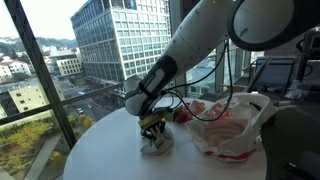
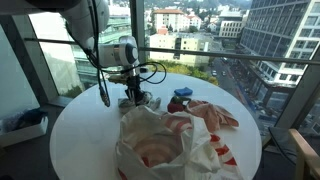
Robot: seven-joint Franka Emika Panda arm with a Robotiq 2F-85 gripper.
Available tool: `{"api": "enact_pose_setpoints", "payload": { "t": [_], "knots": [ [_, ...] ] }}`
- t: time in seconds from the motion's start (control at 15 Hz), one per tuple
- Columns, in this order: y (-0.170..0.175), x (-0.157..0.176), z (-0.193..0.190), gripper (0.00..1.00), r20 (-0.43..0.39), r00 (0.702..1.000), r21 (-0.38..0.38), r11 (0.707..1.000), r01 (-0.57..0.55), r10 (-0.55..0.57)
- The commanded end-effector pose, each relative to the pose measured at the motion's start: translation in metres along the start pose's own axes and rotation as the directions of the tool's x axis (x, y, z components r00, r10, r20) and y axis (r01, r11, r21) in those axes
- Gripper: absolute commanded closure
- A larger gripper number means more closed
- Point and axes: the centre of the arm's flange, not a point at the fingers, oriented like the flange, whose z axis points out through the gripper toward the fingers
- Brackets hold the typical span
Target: Use the white towel to wipe the table surface
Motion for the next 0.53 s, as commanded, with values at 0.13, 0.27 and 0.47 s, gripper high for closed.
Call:
{"api": "enact_pose_setpoints", "payload": {
  "t": [0.13, 0.27, 0.47],
  "knots": [
    [-0.052, -0.053, 0.058, 0.93, 0.156, 0.975, -0.068, 0.983, 0.173, -0.161],
    [-0.065, -0.064, 0.059, 0.93, 0.205, 0.959, -0.067, 0.975, 0.211, -0.193],
    [-0.083, -0.080, 0.062, 0.94, 0.245, 0.925, -0.038, 0.951, 0.308, -0.290]
  ]
}}
